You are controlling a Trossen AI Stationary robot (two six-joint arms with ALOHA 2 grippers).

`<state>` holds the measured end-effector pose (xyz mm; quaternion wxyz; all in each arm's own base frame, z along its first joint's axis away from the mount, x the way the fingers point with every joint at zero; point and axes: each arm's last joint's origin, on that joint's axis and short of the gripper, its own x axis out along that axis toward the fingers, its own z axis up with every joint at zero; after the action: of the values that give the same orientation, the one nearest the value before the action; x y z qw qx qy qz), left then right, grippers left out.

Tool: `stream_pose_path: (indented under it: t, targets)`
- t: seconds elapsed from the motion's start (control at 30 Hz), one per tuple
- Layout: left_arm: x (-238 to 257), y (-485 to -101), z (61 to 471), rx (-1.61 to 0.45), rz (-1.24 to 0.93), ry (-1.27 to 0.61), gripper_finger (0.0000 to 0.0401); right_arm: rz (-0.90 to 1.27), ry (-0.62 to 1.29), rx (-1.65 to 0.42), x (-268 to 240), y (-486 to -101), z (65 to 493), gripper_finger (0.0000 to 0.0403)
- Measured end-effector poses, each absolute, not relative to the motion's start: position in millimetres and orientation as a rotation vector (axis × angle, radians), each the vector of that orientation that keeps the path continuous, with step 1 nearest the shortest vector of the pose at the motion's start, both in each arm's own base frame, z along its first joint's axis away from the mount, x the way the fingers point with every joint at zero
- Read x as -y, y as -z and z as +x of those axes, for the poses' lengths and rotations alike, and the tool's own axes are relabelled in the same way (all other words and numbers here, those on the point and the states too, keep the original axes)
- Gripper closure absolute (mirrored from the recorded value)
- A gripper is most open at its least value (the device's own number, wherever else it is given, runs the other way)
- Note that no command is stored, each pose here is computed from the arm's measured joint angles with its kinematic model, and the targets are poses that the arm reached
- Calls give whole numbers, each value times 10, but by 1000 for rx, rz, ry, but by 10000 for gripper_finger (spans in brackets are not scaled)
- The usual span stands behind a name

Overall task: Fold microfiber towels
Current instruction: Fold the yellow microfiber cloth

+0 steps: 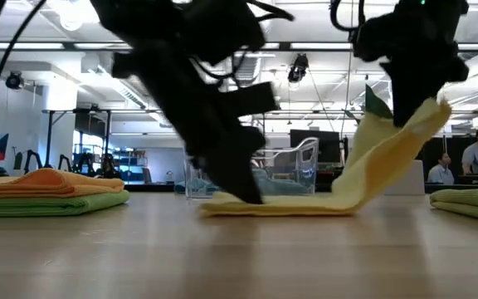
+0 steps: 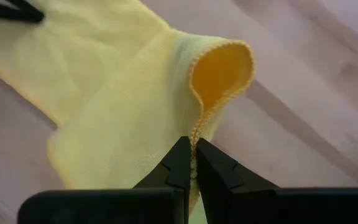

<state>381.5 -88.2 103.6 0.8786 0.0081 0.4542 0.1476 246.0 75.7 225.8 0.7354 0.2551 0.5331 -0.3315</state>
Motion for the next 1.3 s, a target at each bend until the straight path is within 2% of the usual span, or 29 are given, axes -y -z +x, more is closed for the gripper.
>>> stream_pose_path:
  t: [0.3,0.5,0.73,0.9,1.13,1.3]
  targets:
    - [868,-1123,3278,-889,-123,-427,401,507,708,-1219,-761,-1982,2366,385]
    - [866,-1163,3260,-826,-139,-399,401,580,641,-1131,-775,-1839,2450,385]
    - [886,-1182,3281,-810,-142,-384,401,675,771,-1127,-668,-1658,2357,379]
    - [890,-1196,3294,-806,-140,-379,401,709,804,-1112,-550,-1550,2340,330]
    - [912,-1288,3367,-784,-115,-349,401,797,809,-1099,-423,-1655,2332,242]
    - [880,-1371,3445,-735,-97,-368,401,883,809,-1095,-477,-1636,2321,197]
